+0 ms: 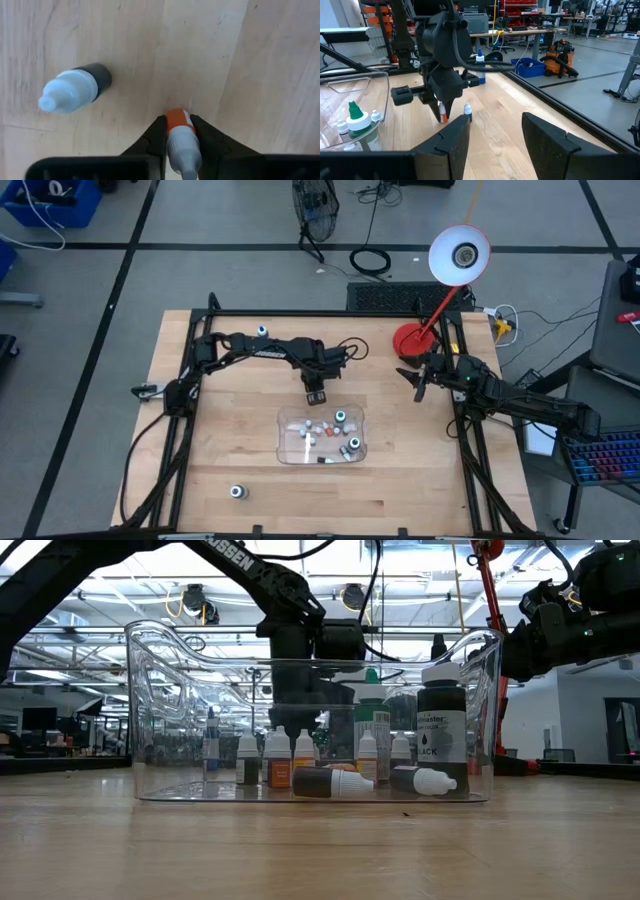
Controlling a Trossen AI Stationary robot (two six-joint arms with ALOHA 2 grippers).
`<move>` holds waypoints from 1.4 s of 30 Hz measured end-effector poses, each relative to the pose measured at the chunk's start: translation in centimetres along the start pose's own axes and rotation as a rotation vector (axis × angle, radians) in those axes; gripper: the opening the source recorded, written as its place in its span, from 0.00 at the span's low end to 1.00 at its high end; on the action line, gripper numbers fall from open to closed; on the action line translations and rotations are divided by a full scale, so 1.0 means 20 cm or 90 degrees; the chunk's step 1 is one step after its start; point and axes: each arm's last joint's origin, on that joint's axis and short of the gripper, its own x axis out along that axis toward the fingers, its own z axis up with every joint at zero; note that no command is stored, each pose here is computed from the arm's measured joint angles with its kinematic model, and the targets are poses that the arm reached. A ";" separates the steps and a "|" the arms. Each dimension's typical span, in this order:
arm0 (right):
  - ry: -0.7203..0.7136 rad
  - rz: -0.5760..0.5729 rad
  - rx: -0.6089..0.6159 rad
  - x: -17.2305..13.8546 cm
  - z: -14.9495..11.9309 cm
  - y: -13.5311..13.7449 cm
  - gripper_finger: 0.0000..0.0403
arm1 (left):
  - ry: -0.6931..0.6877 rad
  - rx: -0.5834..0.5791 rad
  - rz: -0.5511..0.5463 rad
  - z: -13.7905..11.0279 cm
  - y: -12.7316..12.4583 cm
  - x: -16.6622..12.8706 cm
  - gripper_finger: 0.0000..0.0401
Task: Pick & Place food coloring
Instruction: Put the small orange food coloring bottle into the transparent bin
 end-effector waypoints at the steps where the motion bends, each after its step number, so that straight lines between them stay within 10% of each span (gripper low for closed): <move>1: 0.000 0.000 0.000 0.00 0.00 0.00 0.42 | -0.002 0.003 0.000 0.00 0.00 -0.01 0.15; 12: 0.000 0.000 0.000 0.00 0.00 0.00 0.42 | -0.049 0.038 0.027 -0.09 -0.10 -0.40 0.15; 22: 0.000 0.000 0.000 0.00 0.00 0.00 0.42 | -0.099 0.095 0.035 -0.38 -0.54 -0.78 0.15; 42: -0.001 0.000 0.000 0.00 0.00 0.00 0.42 | -0.101 0.034 -0.041 -0.51 -0.72 -0.35 0.15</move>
